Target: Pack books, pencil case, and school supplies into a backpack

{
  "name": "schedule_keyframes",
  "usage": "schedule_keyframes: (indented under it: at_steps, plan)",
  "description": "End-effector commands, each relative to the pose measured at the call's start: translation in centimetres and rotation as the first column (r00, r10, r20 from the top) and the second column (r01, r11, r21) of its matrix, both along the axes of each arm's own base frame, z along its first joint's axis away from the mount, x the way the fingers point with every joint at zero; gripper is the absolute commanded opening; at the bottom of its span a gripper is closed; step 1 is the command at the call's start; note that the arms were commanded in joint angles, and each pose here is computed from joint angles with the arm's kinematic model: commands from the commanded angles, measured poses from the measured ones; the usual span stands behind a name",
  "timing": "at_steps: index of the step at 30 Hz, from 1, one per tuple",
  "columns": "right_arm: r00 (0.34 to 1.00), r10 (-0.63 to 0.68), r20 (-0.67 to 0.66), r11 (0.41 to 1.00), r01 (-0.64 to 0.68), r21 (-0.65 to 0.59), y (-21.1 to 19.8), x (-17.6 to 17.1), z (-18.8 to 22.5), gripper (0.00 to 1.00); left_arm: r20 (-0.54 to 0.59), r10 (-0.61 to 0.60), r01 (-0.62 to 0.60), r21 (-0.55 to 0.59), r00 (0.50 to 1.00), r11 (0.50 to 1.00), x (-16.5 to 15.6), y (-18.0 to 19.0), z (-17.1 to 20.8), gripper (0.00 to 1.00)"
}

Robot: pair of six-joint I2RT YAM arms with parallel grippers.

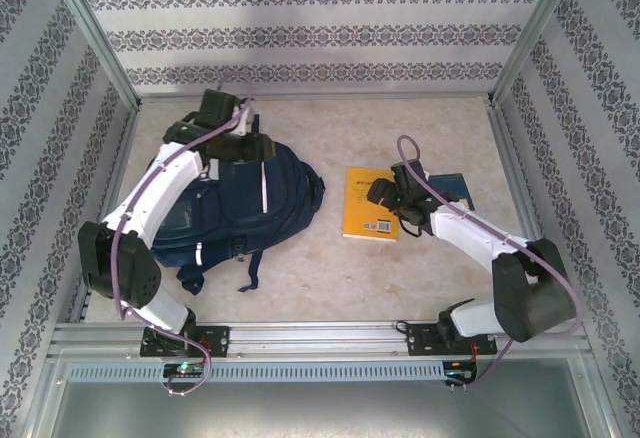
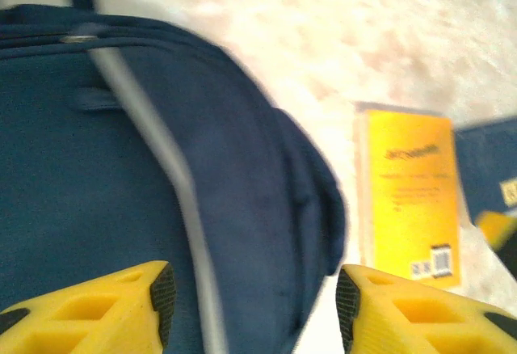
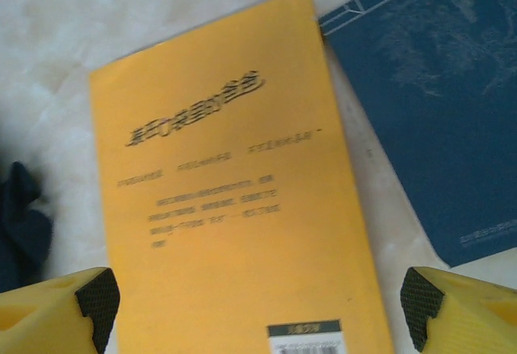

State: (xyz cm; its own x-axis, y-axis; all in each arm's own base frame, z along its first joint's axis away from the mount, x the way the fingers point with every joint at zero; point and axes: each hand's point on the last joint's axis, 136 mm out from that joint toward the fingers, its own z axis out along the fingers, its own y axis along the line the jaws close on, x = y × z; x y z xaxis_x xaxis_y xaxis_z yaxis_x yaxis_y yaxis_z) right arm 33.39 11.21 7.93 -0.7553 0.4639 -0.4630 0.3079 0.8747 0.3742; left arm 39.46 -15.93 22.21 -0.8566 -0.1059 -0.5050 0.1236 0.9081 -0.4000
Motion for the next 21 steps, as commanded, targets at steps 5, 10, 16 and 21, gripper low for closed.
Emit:
schedule_keyframes:
  at_steps: [5,10,16,21]
  plan:
    - [0.994,0.030,-0.106,0.992,-0.017,0.122,0.2,0.8,-3.2,0.90,-0.025,-0.160,0.155,-0.150,0.987,0.976,0.9,-12.1,-2.2,0.60]
    - [0.992,0.015,-0.128,0.989,0.004,0.145,-0.3,1.2,-4.0,0.90,-0.111,-0.194,0.173,-0.176,0.975,0.969,1.8,-17.4,-6.9,0.61]
    - [0.991,0.023,-0.134,0.977,0.006,0.215,-0.3,1.4,-4.2,0.90,-0.211,-0.181,0.133,-0.225,0.960,0.965,2.7,-20.6,-11.8,0.62]
    - [0.993,0.029,-0.117,0.957,0.006,0.289,0.2,1.8,-4.0,0.87,-0.277,-0.136,0.081,-0.202,0.951,0.976,3.0,-20.8,-14.7,0.62]
